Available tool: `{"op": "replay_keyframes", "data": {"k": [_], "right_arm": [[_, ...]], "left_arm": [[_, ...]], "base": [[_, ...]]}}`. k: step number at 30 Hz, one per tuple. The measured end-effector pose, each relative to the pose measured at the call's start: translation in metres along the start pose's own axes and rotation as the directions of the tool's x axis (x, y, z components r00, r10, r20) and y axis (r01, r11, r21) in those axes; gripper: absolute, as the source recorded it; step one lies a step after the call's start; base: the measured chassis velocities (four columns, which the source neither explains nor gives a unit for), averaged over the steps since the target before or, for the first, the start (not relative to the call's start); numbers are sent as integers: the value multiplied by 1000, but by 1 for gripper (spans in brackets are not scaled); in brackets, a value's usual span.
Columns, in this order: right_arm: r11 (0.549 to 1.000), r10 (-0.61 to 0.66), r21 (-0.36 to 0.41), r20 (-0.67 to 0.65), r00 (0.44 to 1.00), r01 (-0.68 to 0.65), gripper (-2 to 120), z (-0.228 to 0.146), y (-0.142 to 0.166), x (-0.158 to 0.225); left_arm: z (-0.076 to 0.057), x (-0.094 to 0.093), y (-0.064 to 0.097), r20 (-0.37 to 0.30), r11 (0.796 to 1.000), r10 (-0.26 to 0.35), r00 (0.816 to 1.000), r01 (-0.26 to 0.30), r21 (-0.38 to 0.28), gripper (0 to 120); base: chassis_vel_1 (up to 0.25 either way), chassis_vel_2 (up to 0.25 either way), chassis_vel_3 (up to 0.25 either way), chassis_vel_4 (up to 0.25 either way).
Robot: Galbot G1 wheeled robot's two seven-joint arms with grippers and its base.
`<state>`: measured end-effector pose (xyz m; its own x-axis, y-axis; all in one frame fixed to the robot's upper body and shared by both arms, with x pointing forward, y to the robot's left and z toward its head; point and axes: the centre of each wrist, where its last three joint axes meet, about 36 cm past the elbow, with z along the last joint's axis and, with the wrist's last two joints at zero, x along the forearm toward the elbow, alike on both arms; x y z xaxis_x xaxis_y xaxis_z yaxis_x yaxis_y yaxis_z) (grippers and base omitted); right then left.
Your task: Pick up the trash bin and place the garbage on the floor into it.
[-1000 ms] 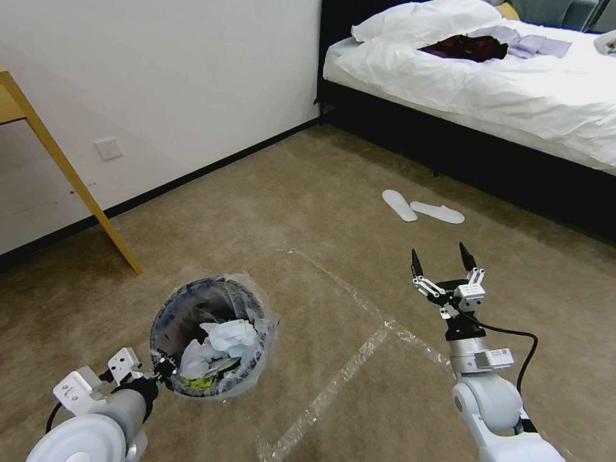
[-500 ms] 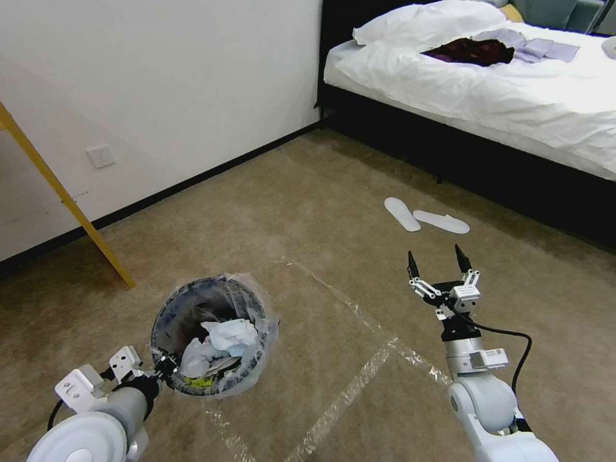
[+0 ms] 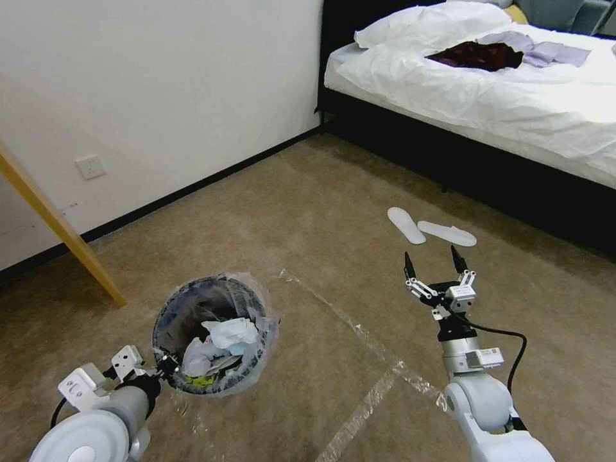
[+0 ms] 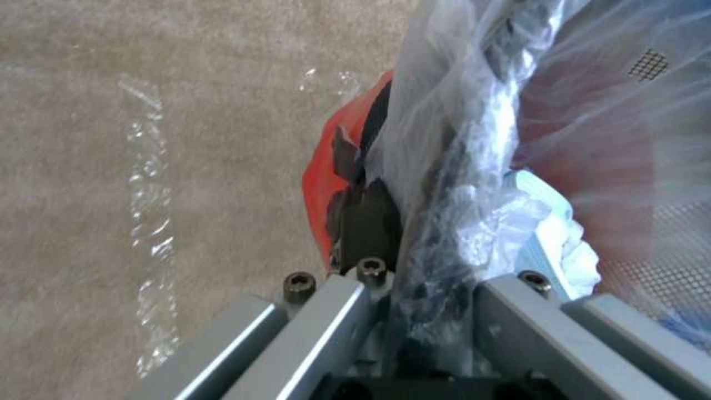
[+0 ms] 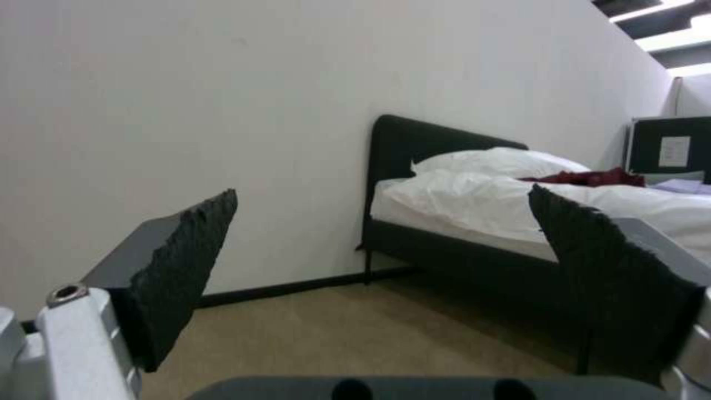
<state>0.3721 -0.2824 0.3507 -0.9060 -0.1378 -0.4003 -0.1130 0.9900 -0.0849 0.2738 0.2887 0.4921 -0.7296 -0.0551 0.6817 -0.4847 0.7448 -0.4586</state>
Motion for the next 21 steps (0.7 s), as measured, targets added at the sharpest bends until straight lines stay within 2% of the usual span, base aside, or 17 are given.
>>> {"op": "replay_keyframes", "data": {"k": [21], "right_arm": [[1000,-3,-9,-4,1000,3,100,7,5,-5]], "left_arm": [[-3,-5,0,5,1000,7,1000,-7,-6,0]], "base": [[-144,151,144,-153]]}}
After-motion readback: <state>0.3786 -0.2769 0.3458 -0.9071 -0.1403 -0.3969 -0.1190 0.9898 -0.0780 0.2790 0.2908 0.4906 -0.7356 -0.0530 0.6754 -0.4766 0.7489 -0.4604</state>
